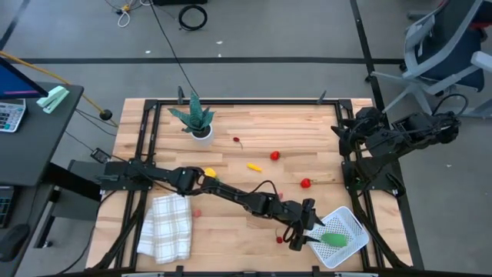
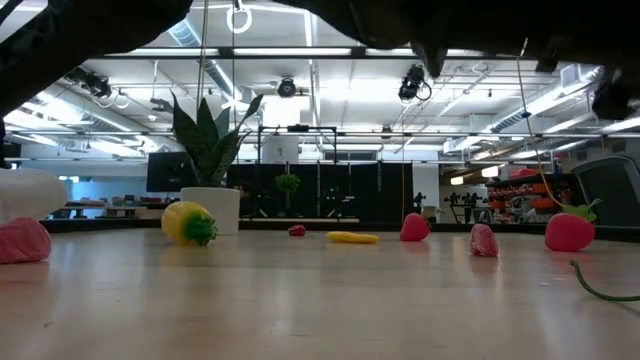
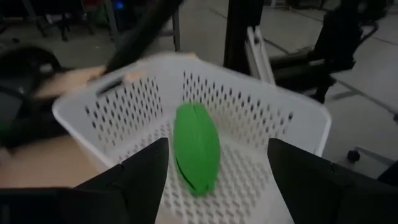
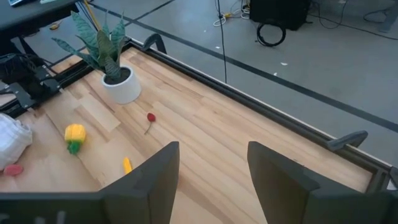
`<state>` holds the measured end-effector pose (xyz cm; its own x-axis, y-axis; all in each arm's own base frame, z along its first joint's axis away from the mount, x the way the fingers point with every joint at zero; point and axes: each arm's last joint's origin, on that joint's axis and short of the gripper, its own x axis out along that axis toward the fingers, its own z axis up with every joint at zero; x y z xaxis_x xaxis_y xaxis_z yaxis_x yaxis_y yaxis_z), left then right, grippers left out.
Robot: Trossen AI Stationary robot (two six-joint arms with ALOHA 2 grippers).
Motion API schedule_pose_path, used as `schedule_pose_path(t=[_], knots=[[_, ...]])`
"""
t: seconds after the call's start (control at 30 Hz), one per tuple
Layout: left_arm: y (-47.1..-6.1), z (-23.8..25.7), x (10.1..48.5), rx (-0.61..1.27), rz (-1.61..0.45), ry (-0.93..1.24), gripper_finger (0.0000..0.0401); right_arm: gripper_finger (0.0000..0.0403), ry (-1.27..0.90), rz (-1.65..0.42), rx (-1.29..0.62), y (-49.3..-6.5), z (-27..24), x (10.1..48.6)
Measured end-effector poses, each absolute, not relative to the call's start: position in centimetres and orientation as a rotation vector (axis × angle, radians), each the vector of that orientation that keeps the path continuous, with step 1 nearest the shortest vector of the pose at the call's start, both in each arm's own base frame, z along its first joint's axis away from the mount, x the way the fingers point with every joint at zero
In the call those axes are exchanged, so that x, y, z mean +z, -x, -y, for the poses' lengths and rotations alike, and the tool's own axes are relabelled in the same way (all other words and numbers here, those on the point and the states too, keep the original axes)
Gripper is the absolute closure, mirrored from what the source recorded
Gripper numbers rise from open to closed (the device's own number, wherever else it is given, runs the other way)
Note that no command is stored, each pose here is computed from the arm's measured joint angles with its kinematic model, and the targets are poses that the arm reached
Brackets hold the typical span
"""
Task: Pick and placing Produce into tupperware
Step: Put the right red strawberry into the white basket
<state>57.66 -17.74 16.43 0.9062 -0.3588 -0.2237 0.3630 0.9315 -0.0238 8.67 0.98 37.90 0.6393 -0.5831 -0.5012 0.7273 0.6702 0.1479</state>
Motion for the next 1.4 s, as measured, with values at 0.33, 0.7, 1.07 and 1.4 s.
schedule_pose_path(t=[0.33, 0.7, 1.07, 1.4], knots=[[-57.2, 15.9, 22.7, -0.339, -0.14, -0.044, 0.0129, 0.0204, -0.346, -0.498, -0.707, -8.7, -1.1, 37.8], [-52.9, 10.6, 31.6, -0.114, -0.379, -0.079, 0.0157, 0.0205, -0.455, -0.678, -0.499, -8.8, -1.9, 37.4], [-45.6, 7.0, 39.1, 0.079, -0.577, -0.023, 0.0331, 0.0239, -0.539, -1.051, -0.024, -9.2, -4.6, 36.6], [-40.3, 5.6, 43.3, 0.265, -0.61, -0.017, 0.0366, 0.0224, -0.035, -1.316, 0.232, -14.2, -9.9, 33.2]])
